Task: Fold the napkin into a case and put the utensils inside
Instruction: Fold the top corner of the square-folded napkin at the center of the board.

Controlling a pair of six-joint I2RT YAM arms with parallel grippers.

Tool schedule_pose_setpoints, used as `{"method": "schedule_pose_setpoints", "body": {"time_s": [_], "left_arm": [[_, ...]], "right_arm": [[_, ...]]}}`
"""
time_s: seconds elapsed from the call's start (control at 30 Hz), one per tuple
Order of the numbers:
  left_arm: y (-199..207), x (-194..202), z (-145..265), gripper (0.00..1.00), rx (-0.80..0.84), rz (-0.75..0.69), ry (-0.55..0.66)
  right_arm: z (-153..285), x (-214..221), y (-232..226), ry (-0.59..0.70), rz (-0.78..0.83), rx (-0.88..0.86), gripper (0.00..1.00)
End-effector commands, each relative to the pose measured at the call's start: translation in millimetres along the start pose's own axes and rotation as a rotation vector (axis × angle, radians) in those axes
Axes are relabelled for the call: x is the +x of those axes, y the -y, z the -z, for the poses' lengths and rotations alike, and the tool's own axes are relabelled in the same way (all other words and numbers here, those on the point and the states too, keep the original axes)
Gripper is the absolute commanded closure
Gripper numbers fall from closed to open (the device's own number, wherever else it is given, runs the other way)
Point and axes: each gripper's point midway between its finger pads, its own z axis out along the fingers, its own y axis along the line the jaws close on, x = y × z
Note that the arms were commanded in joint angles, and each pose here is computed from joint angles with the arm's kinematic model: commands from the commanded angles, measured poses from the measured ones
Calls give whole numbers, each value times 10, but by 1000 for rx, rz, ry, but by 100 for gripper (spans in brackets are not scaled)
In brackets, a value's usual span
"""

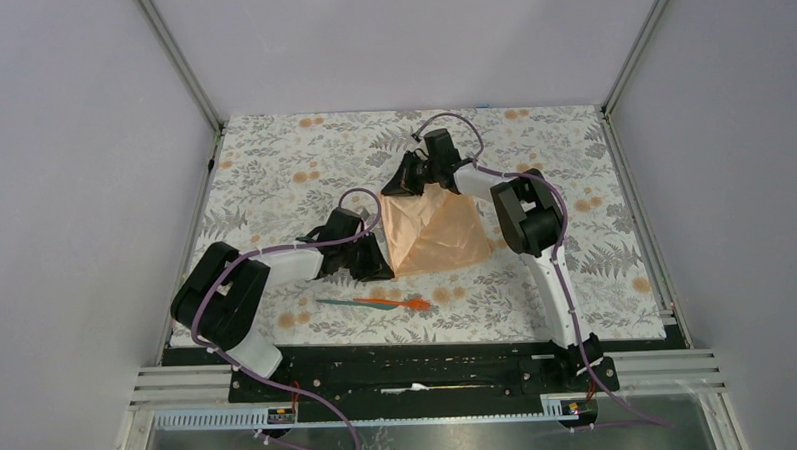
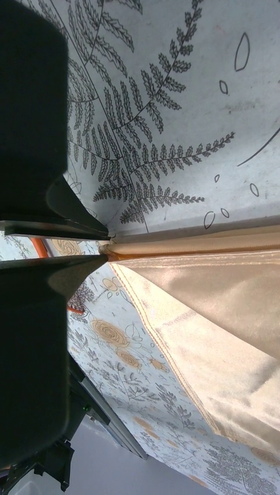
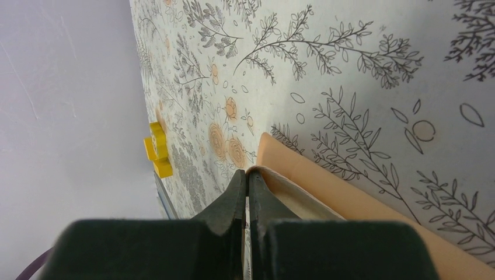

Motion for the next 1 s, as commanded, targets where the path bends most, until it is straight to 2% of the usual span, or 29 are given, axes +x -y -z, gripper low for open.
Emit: {"method": "schedule_pose_setpoints", "body": {"time_s": [0.0, 0.3, 0.6, 0.63, 0.73, 0.97], "left_arm": [[-175, 70, 12, 79, -60, 0, 1], [-134, 41, 26, 78, -49, 0, 8], [-42, 1, 112, 78, -35, -6, 23], [-7, -18, 137, 77, -27, -8, 30], [77, -70, 211, 75, -17, -20, 44], [276, -141, 421, 71, 19, -47, 68]], "right_arm": [[-74, -89, -133, 16, 43, -25, 100], [-112, -125, -121, 14, 46, -25, 100], [-128, -117, -110, 6, 47, -26, 83], [-126, -121, -117, 5, 47, -26, 81], [-104, -128, -166, 2, 60, -33, 65], [195, -139, -529, -24, 123, -34, 42]]}}
